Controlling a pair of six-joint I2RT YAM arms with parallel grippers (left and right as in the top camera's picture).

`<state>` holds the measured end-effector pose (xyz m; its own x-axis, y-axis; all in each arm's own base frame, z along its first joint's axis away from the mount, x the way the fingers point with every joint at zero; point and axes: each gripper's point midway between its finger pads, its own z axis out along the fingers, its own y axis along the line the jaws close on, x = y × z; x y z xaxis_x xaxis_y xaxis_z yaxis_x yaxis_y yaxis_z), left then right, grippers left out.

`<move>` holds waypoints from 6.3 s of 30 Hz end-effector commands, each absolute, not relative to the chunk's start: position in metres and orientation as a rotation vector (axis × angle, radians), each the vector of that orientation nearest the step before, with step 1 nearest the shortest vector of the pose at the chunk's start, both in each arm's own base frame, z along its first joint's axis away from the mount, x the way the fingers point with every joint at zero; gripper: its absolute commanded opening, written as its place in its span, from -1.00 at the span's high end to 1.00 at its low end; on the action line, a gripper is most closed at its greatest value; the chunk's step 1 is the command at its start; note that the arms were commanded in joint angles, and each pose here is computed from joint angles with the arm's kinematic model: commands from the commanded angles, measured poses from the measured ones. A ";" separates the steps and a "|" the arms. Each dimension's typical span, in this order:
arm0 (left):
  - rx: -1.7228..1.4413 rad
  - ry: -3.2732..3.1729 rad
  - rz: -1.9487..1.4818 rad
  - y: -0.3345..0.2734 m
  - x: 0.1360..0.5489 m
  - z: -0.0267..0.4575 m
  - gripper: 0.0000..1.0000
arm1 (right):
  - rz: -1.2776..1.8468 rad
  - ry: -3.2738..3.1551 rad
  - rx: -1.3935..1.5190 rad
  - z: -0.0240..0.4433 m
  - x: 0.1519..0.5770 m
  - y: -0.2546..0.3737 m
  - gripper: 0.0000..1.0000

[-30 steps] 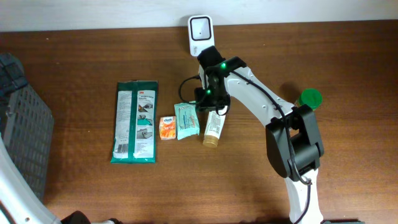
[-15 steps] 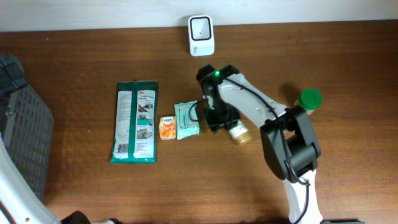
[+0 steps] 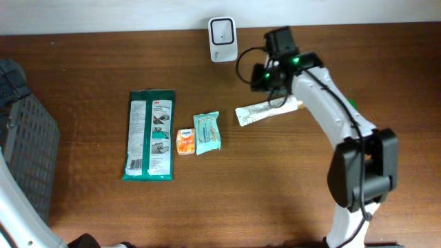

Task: Scan the item barcode
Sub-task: 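Reach the right gripper to the white Pantene tube and grasp it, then hold the white tube up to the scanner, then set the white tube down beside the green jar, then grasp the mint tissue pack with the right gripper, then carry the mint tissue pack up to the scanner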

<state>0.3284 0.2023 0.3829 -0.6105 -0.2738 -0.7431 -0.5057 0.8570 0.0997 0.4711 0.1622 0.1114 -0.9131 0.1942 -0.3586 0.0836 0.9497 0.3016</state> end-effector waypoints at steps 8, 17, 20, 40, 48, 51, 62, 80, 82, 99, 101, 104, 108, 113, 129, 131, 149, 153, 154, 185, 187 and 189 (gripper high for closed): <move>-0.548 2.254 0.391 0.202 0.328 0.385 -0.98 | 0.455 3.038 0.158 0.007 0.393 0.210 0.17; -0.547 2.254 0.391 0.202 0.328 0.385 -0.98 | 0.564 2.766 0.062 0.168 0.390 0.137 0.09; -0.548 2.254 0.392 0.203 0.328 0.385 -0.98 | 0.541 2.848 0.282 0.139 0.387 0.096 -0.06; -0.548 2.254 0.392 0.203 0.328 0.385 -0.98 | 1.082 2.629 -0.376 0.103 0.391 0.168 0.92; -0.547 2.254 0.391 0.202 0.328 0.385 -0.98 | 1.346 2.226 -0.628 0.263 0.338 0.194 0.92; -0.548 2.254 0.392 0.203 0.328 0.385 -0.98 | 1.213 2.312 -0.614 0.278 0.338 0.194 0.92; -0.547 2.254 0.391 0.202 0.328 0.385 -0.98 | -0.658 1.995 -0.541 0.235 0.568 0.177 0.92; -0.548 2.254 0.392 0.203 0.328 0.385 -0.98 | -0.843 1.858 -0.689 0.174 0.619 0.185 0.92; -0.548 2.254 0.392 0.203 0.328 0.385 -0.98 | -0.602 1.936 -0.606 0.220 0.592 0.187 0.92; -0.547 2.254 0.391 0.202 0.328 0.385 -0.99 | 0.150 3.077 -0.095 0.058 0.351 0.061 0.92; -0.548 2.254 0.392 0.203 0.328 0.385 -0.98 | 0.071 3.107 -0.013 0.050 0.344 0.044 0.92; -0.548 2.254 0.392 0.203 0.328 0.385 -0.98 | 0.003 3.125 0.117 0.045 0.339 0.013 0.92; -0.547 2.254 0.391 0.202 0.328 0.385 -0.98 | 0.092 3.129 0.049 0.049 0.340 0.017 -0.02; -0.548 2.254 0.392 0.203 0.328 0.385 -0.98 | 0.549 2.925 -0.119 0.134 0.384 0.099 -0.09; -0.547 2.254 0.391 0.202 0.328 0.385 -0.98 | 0.805 3.062 -0.264 0.010 0.344 0.293 0.92; -0.548 2.254 0.392 0.203 0.328 0.385 -0.98 | 0.820 2.973 -0.359 0.034 0.353 0.291 0.92; -0.548 2.254 0.392 0.203 0.328 0.385 -0.98 | 0.763 2.968 -0.480 0.051 0.347 0.266 -0.41; -0.548 2.254 0.392 0.203 0.328 0.385 -0.98 | 0.912 3.021 -0.459 0.004 0.349 0.275 -0.48; -0.548 2.254 0.392 0.203 0.328 0.385 -0.98 | 0.923 3.019 -0.459 0.002 0.349 0.276 -0.36; -0.548 2.254 0.392 0.203 0.328 0.385 -0.98 | 0.090 2.938 -0.513 0.074 0.350 0.236 0.02; -0.548 2.254 0.392 0.203 0.328 0.385 -0.98 | 0.525 3.004 -0.449 0.085 0.346 0.251 0.38; -0.548 2.254 0.391 0.202 0.328 0.385 -0.98 | 0.656 3.045 -0.436 0.080 0.333 0.257 0.64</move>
